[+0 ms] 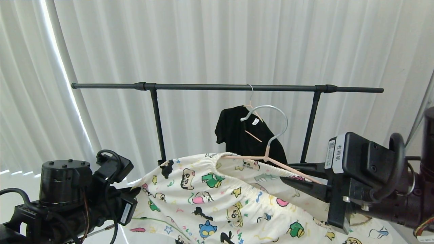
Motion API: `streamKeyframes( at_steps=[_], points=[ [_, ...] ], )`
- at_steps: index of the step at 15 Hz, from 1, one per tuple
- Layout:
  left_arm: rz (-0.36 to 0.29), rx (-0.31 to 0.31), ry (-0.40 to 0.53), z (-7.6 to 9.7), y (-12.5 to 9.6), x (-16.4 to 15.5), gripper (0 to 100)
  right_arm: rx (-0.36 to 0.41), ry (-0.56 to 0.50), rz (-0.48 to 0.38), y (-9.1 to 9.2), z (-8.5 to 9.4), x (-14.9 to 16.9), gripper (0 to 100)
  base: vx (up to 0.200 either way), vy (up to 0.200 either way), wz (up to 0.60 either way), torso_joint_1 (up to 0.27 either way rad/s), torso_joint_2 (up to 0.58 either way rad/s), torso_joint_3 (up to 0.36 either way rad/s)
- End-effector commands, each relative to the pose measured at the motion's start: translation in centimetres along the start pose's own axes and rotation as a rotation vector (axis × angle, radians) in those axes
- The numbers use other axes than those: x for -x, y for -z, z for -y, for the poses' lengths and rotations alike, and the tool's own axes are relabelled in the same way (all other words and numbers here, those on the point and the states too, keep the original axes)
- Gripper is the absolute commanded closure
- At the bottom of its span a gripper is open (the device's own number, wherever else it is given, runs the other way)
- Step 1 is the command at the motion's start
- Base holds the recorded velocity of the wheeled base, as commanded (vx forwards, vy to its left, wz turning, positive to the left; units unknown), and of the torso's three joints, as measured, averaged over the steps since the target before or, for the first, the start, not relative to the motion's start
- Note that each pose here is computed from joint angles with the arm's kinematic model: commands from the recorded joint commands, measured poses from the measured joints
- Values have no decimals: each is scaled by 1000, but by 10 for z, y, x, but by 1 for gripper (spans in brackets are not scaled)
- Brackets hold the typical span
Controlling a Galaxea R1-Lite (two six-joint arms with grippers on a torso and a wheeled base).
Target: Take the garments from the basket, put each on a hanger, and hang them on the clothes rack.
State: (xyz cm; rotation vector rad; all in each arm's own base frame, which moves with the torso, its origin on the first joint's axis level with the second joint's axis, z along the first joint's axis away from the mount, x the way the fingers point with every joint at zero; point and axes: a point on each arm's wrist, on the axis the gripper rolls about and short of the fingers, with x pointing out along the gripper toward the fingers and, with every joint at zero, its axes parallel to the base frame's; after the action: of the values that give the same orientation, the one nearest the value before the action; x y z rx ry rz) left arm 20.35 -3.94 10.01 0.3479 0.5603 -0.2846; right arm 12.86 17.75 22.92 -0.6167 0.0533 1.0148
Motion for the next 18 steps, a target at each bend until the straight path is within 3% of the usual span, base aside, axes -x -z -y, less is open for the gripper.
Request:
streamKeyframes(
  at_steps=[1,4,7,9,12,13,15,18],
  points=[
    [20,1,-5,0,0,0,0,-2,13,-13,2,1,0,100,0,0,0,0,0,0],
    [125,-1,-26,-1,-8,7,0,-31,98,-87,18,14,2,100,0,0,0,0,0,0],
    [195,96,-19,1,-16,12,0,-75,212,-199,46,26,15,100,0,0,0,0,0,0],
    [222,112,-37,0,-19,12,0,-107,267,-268,66,27,29,100,0,0,0,0,0,0],
    [190,132,-143,-5,-17,12,0,-165,338,-412,98,17,62,100,0,0,0,0,0,0],
    [190,132,-143,-5,-17,12,0,-165,338,-412,98,17,62,100,0,0,0,0,0,0],
    [146,151,-246,-10,-12,9,0,-219,400,-560,111,4,98,100,0,0,0,0,0,0],
    [114,157,-304,-12,-9,7,0,-273,492,-658,119,2,116,100,0,0,0,0,0,0]
  ],
)
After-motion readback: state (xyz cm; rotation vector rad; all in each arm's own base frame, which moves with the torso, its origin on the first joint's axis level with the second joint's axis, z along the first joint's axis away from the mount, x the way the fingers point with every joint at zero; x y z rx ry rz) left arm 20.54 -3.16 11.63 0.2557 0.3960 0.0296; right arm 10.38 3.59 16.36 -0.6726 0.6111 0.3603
